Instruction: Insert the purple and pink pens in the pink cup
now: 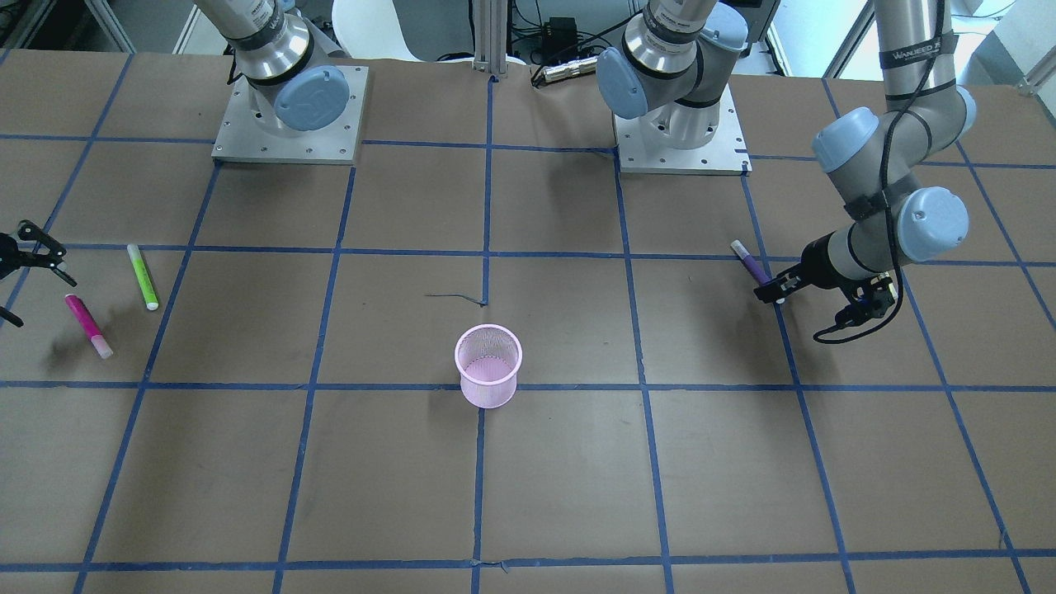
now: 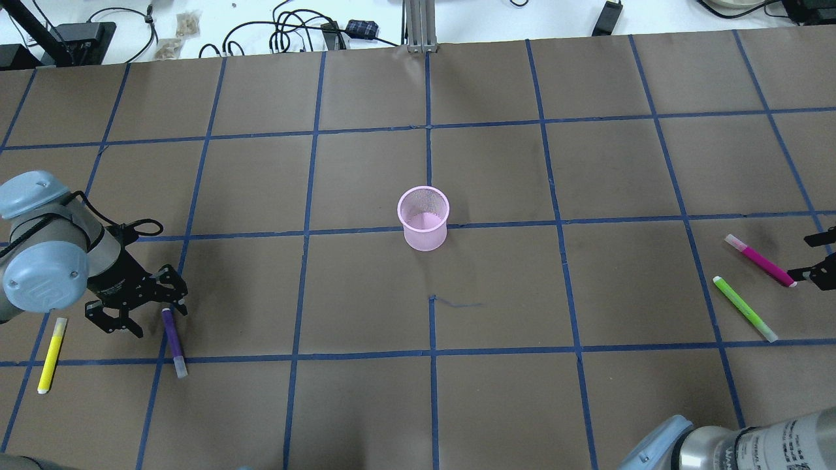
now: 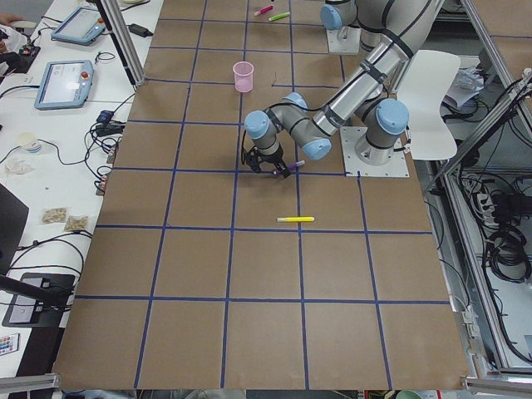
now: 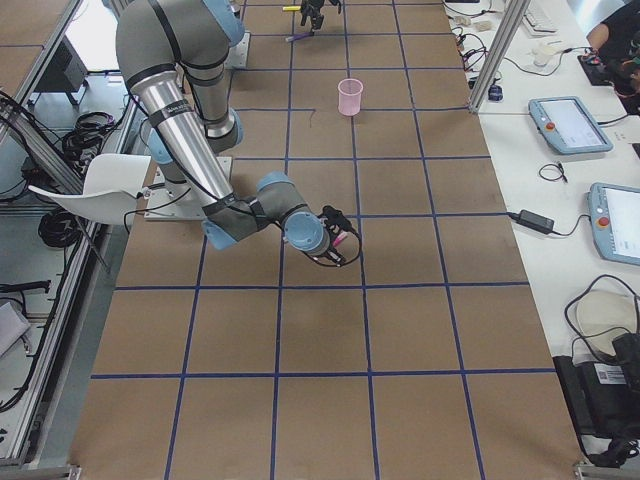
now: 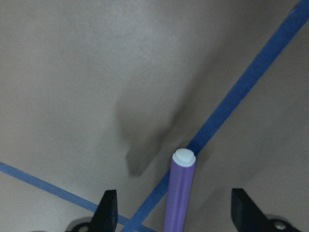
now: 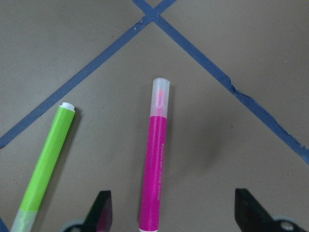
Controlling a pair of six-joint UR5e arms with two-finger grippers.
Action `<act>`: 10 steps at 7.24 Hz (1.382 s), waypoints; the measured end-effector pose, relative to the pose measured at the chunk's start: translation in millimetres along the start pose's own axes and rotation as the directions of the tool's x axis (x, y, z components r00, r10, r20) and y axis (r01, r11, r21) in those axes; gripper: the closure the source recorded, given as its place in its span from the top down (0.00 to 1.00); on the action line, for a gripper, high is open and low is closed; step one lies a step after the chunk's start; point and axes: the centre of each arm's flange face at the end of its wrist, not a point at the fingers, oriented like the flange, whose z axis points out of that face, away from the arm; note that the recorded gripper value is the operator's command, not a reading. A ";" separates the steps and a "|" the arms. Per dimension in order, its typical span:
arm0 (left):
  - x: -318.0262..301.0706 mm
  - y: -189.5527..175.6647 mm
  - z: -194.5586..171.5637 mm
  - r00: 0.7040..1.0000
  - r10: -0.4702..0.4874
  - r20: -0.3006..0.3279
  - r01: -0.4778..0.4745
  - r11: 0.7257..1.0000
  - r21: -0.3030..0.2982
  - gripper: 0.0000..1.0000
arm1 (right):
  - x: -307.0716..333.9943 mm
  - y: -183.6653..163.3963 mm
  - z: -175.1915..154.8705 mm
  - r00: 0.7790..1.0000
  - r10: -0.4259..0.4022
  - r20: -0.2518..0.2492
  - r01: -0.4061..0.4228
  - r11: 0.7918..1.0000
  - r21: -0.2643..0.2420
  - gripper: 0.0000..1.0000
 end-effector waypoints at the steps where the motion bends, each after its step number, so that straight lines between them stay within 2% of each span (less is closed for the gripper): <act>1: 1.0 -0.8 1.3 1.000 0.003 0.002 -0.003 1.000 -0.002 0.64 | 0.4 4.6 5.8 1.000 0.002 0.009 -0.002 1.000 0.013 0.78; 2: 1.7 -1.1 1.6 1.000 0.007 0.001 -0.007 1.000 -0.002 0.64 | -0.7 7.2 10.9 1.000 -0.003 0.007 0.002 1.000 0.017 0.72; 3: 2.3 -1.5 2.5 1.000 0.009 -0.002 -0.009 1.000 -0.004 0.60 | -3.1 9.0 15.9 1.000 -0.015 -0.009 0.015 1.000 0.013 0.71; 4: 2.8 -2.1 4.0 1.000 0.010 -0.004 -0.010 1.000 -0.008 0.56 | -6.3 10.1 20.4 0.999 -0.027 -0.021 0.027 1.000 0.009 0.55; 5: 3.1 -2.3 4.9 1.000 0.011 -0.006 -0.011 1.000 -0.010 0.45 | -8.2 10.6 22.8 0.999 -0.032 -0.025 0.032 0.999 0.008 0.42; 6: 3.2 -2.9 4.8 1.000 0.010 -0.007 -0.010 1.000 -0.010 0.32 | -9.5 11.0 24.4 0.999 -0.034 -0.025 0.034 0.999 0.007 0.35; 7: 3.3 -3.8 4.8 1.000 0.010 -0.008 -0.010 1.000 -0.009 0.10 | -10.0 11.3 25.2 0.999 -0.034 -0.024 0.035 0.999 0.007 0.21; 8: 3.4 -4.7 4.5 1.000 0.009 -0.009 -0.009 1.000 -0.008 0.00 | -10.2 11.7 26.1 0.999 -0.035 -0.022 0.035 0.999 0.007 0.06; 10: 3.4 -5.8 3.7 1.000 0.008 -0.009 -0.008 1.000 -0.005 0.00 | -10.4 12.0 27.1 0.999 -0.033 -0.018 0.033 0.999 0.007 0.00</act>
